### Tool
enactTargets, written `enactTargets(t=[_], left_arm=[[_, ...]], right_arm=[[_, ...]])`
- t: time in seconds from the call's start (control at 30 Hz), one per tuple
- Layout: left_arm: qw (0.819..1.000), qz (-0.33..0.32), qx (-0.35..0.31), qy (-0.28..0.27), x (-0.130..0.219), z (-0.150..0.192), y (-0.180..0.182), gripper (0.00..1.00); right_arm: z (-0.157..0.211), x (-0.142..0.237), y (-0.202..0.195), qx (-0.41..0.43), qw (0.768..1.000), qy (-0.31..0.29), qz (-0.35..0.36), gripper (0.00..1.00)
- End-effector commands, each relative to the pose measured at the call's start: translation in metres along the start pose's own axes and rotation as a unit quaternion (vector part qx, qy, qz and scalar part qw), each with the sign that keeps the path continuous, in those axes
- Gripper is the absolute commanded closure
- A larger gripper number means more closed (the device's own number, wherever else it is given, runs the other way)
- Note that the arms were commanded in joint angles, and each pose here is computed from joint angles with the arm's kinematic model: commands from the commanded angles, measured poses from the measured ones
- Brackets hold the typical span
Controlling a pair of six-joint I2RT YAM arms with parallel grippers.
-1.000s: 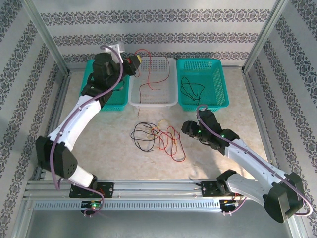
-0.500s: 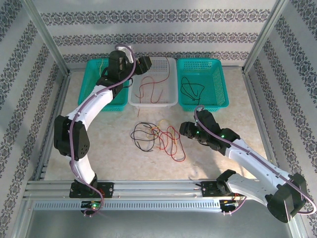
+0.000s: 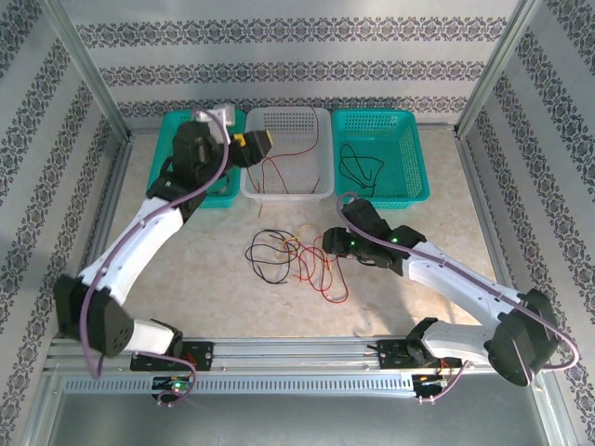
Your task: Untangle the cables
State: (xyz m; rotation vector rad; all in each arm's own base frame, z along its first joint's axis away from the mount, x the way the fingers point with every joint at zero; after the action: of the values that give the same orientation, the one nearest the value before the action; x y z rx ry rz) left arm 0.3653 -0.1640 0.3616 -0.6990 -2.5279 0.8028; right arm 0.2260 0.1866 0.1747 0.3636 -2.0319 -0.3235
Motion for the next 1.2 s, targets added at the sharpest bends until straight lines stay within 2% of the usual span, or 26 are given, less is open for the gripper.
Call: enactTargets(t=[0.0,0.07,0.2,0.43,0.57,0.67,0.8,0.83,1.0,1.17], left_arm=[[0.998,-0.054,-0.003,0.043,0.025,0.034,0.019,0.31],[0.996,-0.065,-0.007,0.055,0.041,0.046,0.024,0.35],[0.995,-0.043,0.003,0.086,0.053,0.065,0.022,0.40],[0.994,-0.024,0.038,0.103,0.045,0.074,0.023,0.52],[0.991,-0.002,0.066,0.117,0.034,0.080,0.021,0.61],[0.987,0.008,0.097,0.130,0.025,0.092,0.026,0.67],[0.979,0.016,0.124,0.161,0.007,0.122,0.031,0.71],[0.978,0.018,0.123,0.170,0.003,0.128,0.029,0.71],[0.967,0.034,0.113,0.227,-0.023,0.166,0.014,0.68],[0.946,-0.010,0.130,0.297,-0.042,0.207,0.021,0.68]], right_arm=[[0.001,-0.004,0.006,0.025,0.999,0.015,0.012,0.53],[0.005,-0.009,0.003,0.025,0.999,0.025,0.021,0.53],[0.017,-0.028,-0.002,0.018,0.997,0.064,0.037,0.55],[0.023,-0.042,0.001,0.039,0.993,0.087,0.065,0.69],[0.017,-0.040,-0.001,0.048,0.992,0.080,0.084,0.70],[0.013,-0.037,0.001,0.054,0.993,0.072,0.081,0.78],[0.012,-0.036,0.002,0.058,0.992,0.071,0.082,0.98],[0.012,-0.035,0.002,0.058,0.993,0.067,0.078,1.00],[0.012,-0.027,0.007,0.046,0.998,0.034,0.038,1.00],[0.016,-0.027,0.002,0.040,0.998,0.037,0.044,0.97]])
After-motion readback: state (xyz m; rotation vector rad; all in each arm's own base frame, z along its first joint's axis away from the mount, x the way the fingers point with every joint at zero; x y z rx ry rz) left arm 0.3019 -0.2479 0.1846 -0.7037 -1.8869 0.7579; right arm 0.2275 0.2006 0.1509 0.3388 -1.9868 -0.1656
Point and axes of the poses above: each hand's point on the last joint's axis, 136 mm out from that joint toward the fingers, its own x axis back along the fingers, its own y axis along the line the jaws close on, z = x × y, the point moved 5 cm from there along x, back along the fingers, and after that the axes turned 5 degrees about x, right-handed, at the moved point
